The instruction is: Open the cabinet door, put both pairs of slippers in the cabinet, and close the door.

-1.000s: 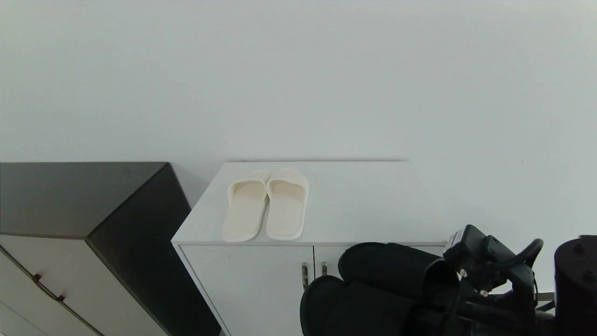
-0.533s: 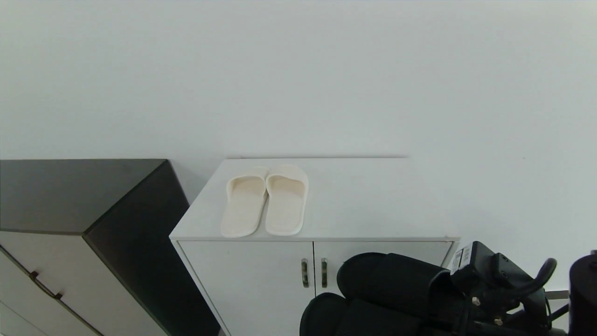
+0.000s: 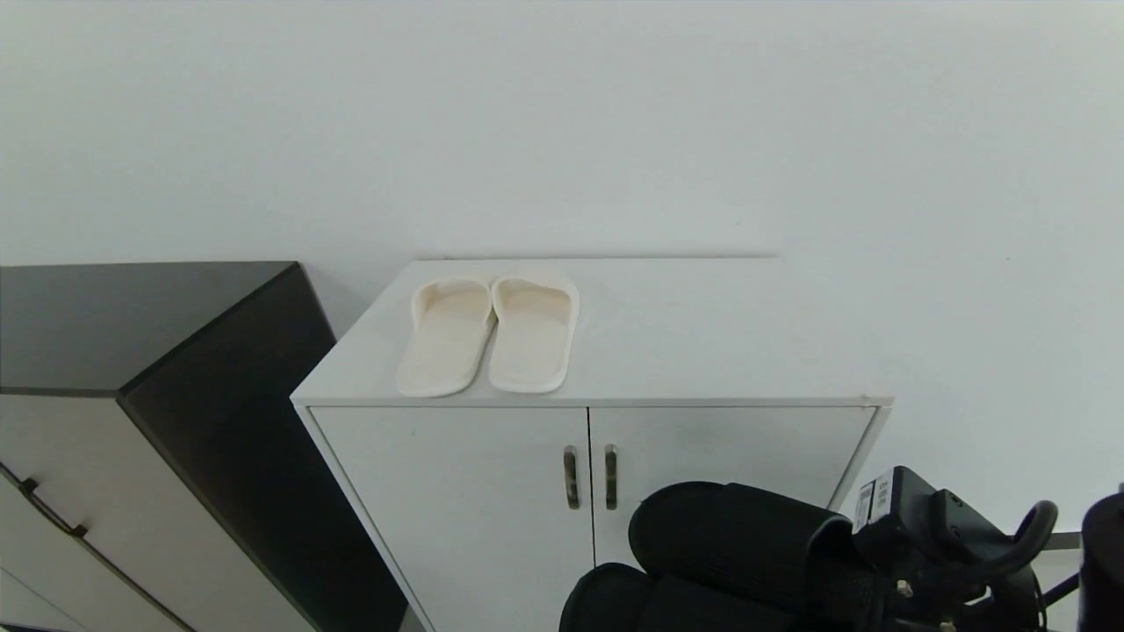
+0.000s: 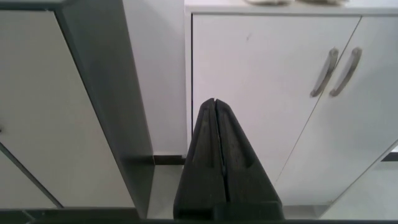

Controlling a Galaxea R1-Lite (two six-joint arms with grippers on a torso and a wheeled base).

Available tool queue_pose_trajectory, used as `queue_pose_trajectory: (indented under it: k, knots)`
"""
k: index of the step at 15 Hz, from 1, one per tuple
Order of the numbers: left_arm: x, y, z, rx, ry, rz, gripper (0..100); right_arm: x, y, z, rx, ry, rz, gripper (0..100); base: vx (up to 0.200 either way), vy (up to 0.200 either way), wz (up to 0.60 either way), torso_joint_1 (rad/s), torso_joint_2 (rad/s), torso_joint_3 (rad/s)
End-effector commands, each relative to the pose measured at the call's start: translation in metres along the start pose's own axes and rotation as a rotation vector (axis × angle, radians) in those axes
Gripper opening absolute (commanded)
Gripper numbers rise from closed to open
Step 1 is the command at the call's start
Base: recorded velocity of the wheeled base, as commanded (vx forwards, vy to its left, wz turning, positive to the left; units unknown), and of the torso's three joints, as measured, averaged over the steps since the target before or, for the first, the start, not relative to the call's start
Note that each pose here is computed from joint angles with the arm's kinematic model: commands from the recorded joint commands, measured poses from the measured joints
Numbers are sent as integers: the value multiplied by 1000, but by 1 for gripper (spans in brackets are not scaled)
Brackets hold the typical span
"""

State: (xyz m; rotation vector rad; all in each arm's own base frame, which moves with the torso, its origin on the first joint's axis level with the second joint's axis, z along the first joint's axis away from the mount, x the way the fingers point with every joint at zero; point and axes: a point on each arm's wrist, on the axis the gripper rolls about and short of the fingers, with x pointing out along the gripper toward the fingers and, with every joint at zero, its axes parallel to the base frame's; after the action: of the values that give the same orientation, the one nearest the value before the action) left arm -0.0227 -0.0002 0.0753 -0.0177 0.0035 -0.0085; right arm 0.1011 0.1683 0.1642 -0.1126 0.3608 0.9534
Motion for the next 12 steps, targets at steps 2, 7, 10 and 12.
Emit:
queue_pose_trajectory:
  k: [2, 7, 10, 12]
  knots:
    - [0, 0, 0, -1, 1, -4, 0, -2, 0, 1, 0, -8, 7, 0, 0, 0, 0, -217, 532, 315]
    - [0, 0, 0, 4, 0, -2, 0, -4, 2, -2, -4, -2, 18, 0, 0, 0, 0, -193, 509, 311]
    - [0, 0, 0, 8, 3, -4, 100, -4, 3, -1, -4, -7, 21, 0, 0, 0, 0, -172, 484, 320]
    - [0, 0, 0, 7, 1, -4, 100, -4, 3, -1, -5, -7, 24, 0, 0, 0, 0, -156, 491, 327]
